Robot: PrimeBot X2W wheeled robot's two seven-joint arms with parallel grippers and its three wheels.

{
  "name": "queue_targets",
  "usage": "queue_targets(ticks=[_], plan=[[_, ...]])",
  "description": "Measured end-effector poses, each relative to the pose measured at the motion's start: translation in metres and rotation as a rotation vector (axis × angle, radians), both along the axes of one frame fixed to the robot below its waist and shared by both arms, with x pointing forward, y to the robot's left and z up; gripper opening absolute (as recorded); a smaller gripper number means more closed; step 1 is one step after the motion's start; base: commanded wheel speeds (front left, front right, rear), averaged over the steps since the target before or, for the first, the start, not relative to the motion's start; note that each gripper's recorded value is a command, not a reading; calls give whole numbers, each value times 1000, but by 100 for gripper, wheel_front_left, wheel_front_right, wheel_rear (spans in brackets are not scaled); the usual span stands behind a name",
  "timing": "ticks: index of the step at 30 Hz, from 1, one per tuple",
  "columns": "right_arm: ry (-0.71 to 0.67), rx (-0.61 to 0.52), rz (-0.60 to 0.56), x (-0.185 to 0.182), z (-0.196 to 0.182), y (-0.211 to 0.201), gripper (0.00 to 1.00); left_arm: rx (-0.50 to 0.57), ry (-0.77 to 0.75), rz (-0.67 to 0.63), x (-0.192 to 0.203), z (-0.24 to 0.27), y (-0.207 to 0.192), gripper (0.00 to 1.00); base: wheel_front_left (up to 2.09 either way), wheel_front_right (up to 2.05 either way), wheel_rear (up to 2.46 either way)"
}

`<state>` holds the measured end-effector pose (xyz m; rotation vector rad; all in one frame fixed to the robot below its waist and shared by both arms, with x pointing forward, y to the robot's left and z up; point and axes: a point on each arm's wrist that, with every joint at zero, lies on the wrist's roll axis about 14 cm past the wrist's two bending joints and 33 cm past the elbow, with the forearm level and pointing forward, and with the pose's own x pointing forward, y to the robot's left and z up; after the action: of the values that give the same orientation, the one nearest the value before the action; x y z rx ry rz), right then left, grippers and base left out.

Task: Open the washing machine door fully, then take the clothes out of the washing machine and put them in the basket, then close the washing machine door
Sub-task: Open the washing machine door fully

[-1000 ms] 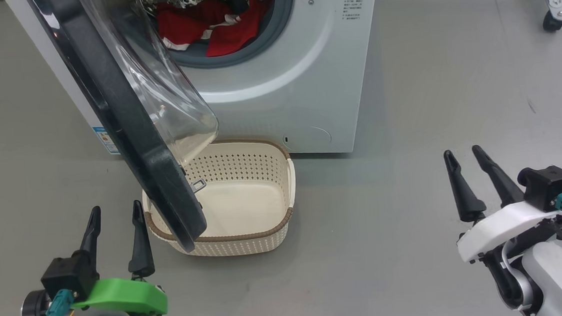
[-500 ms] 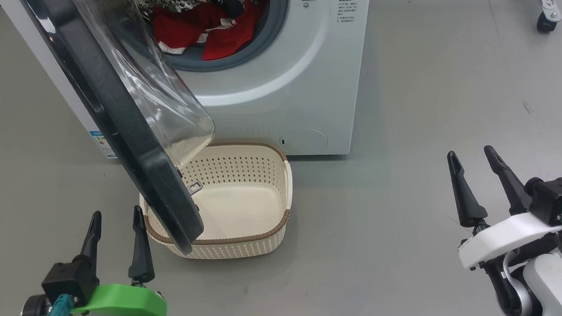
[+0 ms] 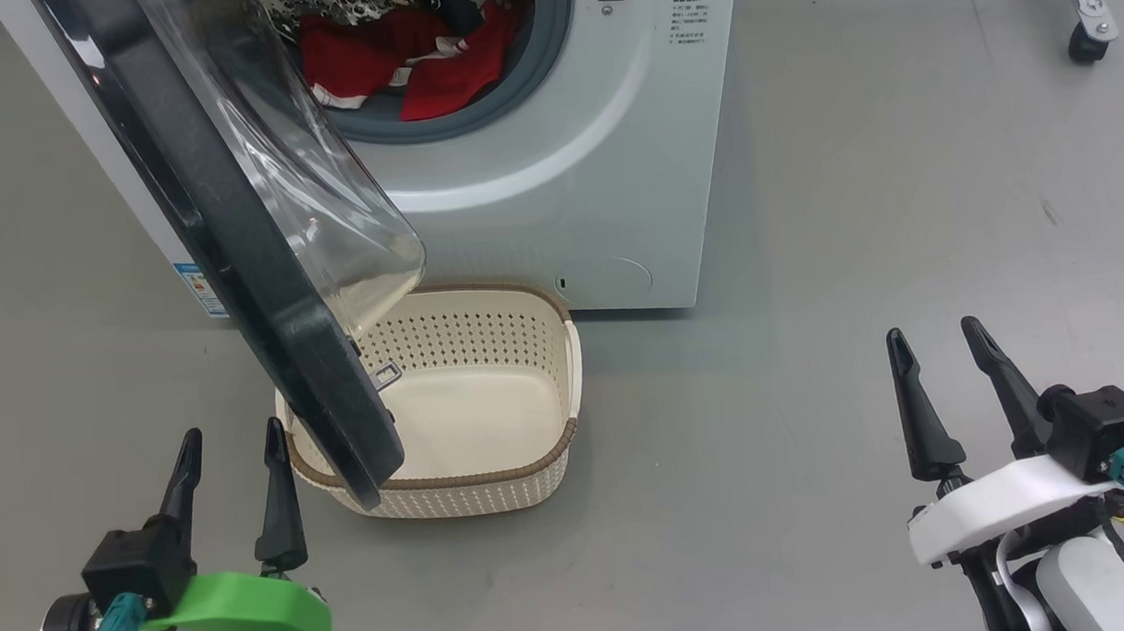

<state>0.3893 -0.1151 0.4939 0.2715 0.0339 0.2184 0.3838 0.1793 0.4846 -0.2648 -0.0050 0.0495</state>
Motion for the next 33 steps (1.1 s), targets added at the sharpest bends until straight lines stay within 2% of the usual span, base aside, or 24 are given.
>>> queue_targets(ticks=[33], plan=[[-11, -1, -3, -3, -2, 2, 100, -1, 13, -8, 2, -5, -3, 100, 0, 0, 0]])
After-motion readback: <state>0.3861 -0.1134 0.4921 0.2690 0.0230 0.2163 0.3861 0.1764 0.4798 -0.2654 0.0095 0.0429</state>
